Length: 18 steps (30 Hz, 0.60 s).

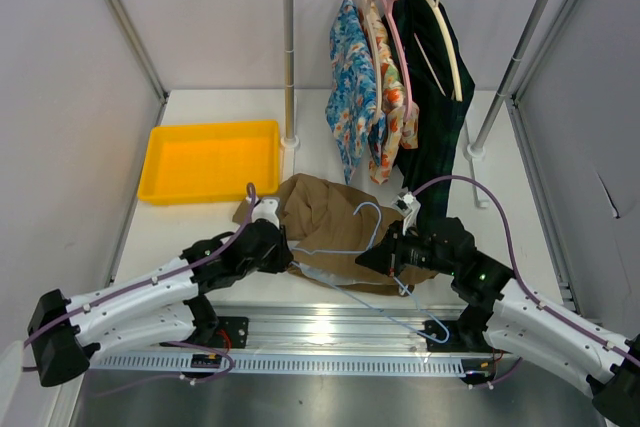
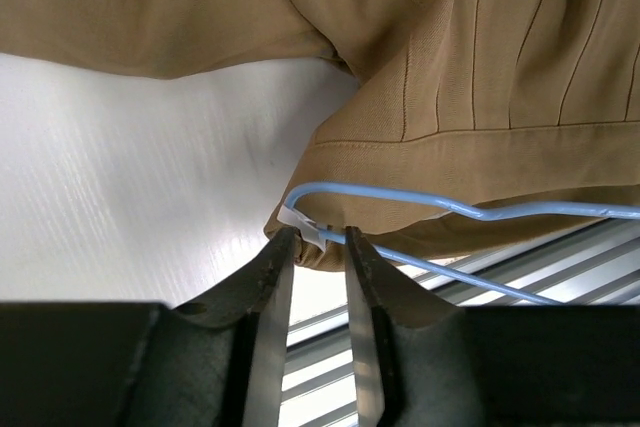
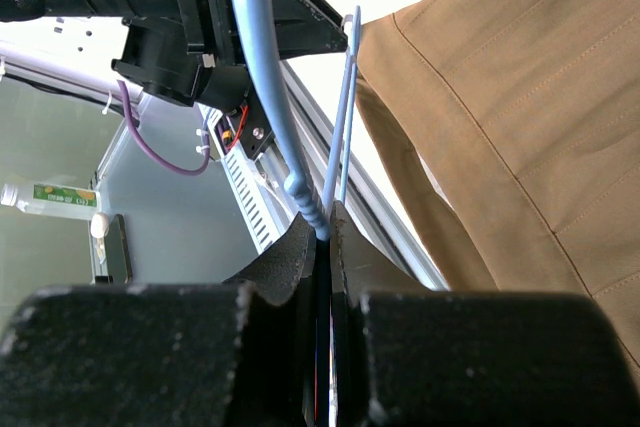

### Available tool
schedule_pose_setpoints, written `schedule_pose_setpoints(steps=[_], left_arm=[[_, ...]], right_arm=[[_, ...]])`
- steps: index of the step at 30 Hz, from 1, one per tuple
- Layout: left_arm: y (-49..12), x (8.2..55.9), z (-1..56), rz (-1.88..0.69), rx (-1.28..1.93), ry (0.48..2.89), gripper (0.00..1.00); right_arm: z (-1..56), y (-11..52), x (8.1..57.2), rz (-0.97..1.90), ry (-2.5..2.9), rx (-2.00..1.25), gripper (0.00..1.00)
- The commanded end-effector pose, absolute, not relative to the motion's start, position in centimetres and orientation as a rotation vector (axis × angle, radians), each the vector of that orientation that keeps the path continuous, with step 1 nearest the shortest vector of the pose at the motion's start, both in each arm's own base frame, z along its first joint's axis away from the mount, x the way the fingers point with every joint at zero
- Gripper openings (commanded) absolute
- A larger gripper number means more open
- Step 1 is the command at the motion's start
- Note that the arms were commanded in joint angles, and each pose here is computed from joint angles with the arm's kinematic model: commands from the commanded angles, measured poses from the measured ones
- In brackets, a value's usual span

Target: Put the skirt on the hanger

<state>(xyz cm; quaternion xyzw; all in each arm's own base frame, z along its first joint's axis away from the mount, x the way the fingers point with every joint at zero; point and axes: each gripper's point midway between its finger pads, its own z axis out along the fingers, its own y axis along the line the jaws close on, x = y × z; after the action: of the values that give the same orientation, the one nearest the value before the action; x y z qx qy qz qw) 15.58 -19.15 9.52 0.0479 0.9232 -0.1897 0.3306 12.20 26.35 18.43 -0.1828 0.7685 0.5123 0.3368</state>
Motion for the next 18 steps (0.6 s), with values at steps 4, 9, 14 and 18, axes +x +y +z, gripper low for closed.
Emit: schedule_pose_setpoints(steps=[4,9,14,18], left_arm=[[-19.79,16.25,9.82,-0.514,0.091,2.381,0.27],[-19.65,16.49,9.73,-0.491,0.086,2.381,0.18],[-19.31,16.61,9.59,-0.463,0.081,2.383,0.07],[-19.11,16.56,9.61,-0.452,0.085,2.386,0.00]], right_arm=[[20.18,26.55,12.53,1.356,1.936,-0.465,0.00],[20.20,26.50,12.52,1.356,1.937,-0.462,0.00],[20.30,26.43,12.40,1.357,1.933,-0.465,0.00],[20.30,26.34,12.51,1.352,1.930,-0.461,0.00]])
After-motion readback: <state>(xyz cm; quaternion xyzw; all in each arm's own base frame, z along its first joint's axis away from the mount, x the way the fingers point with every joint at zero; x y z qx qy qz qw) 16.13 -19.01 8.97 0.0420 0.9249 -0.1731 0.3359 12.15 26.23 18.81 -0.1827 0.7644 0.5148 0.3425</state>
